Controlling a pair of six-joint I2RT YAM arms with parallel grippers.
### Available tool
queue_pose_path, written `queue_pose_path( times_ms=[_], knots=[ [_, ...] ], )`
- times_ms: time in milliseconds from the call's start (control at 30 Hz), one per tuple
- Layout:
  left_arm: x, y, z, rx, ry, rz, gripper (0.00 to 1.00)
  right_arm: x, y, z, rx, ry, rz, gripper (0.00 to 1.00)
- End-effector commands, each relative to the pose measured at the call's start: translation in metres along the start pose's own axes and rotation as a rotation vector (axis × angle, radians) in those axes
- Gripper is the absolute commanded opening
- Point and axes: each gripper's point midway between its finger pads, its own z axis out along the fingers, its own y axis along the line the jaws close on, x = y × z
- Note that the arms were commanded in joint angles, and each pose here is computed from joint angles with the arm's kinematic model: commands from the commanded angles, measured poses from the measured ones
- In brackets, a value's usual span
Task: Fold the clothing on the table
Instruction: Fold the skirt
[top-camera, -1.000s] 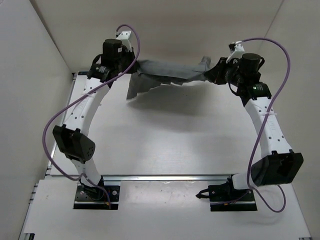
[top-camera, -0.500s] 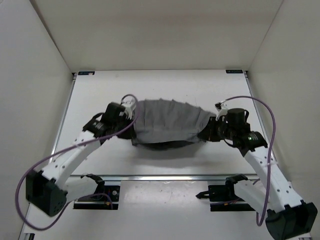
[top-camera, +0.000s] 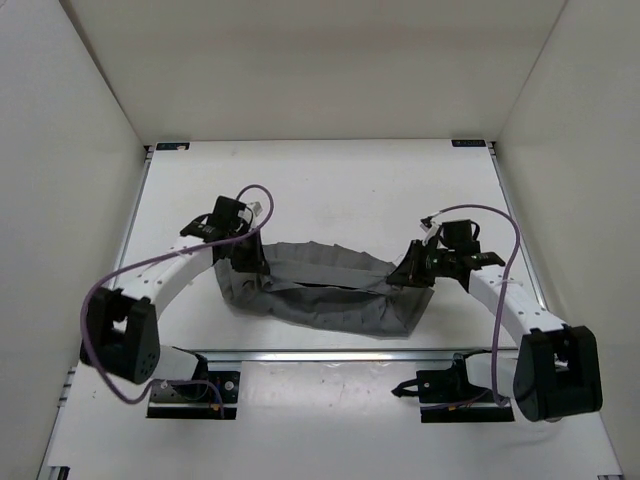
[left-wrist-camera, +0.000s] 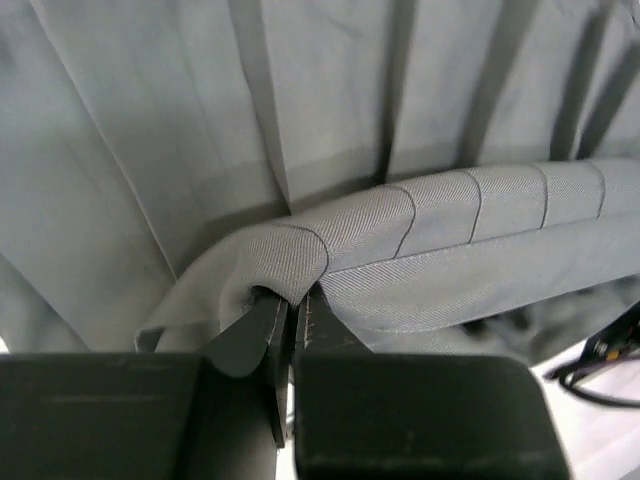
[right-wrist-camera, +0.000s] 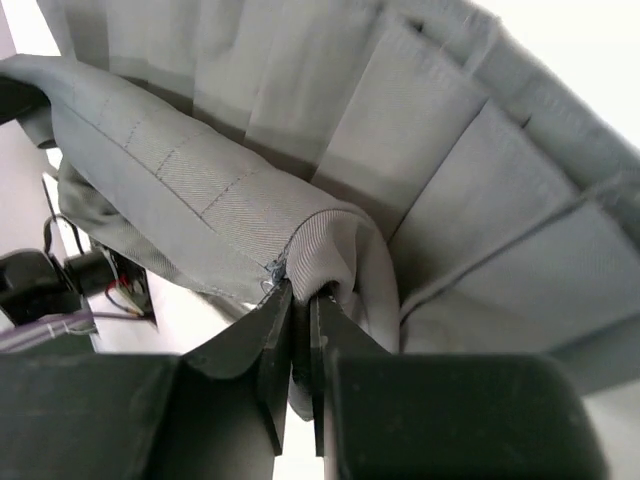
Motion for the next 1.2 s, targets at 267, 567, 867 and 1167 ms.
queue_pose_path(
  times_ms=[267, 567, 867, 1167],
  knots=[
    [-0.118, -0.003, 0.01, -0.03, -0.164, 0.061, 0.98, -0.079, 0.012, 0.005, -0.063, -0.195, -0.096, 0.66],
    [-0.117, -0.022, -0.035, -0.022, -0.309, 0.129, 0.57, -0.046, -0.001, -0.024, 0.082, -0.189, -0.109, 0.69],
    [-0.033, -0.029, 0.007, 0.065, -0.177, 0.051, 0.0, 0.017, -0.003, -0.006, 0.051, -0.116, -0.044, 0.34],
    [-0.052, -0.015, 0.037, 0.071, -0.171, -0.027, 0.0, 0.021, -0.007, -0.002, 0.035, -0.116, -0.032, 0.25]
  ],
)
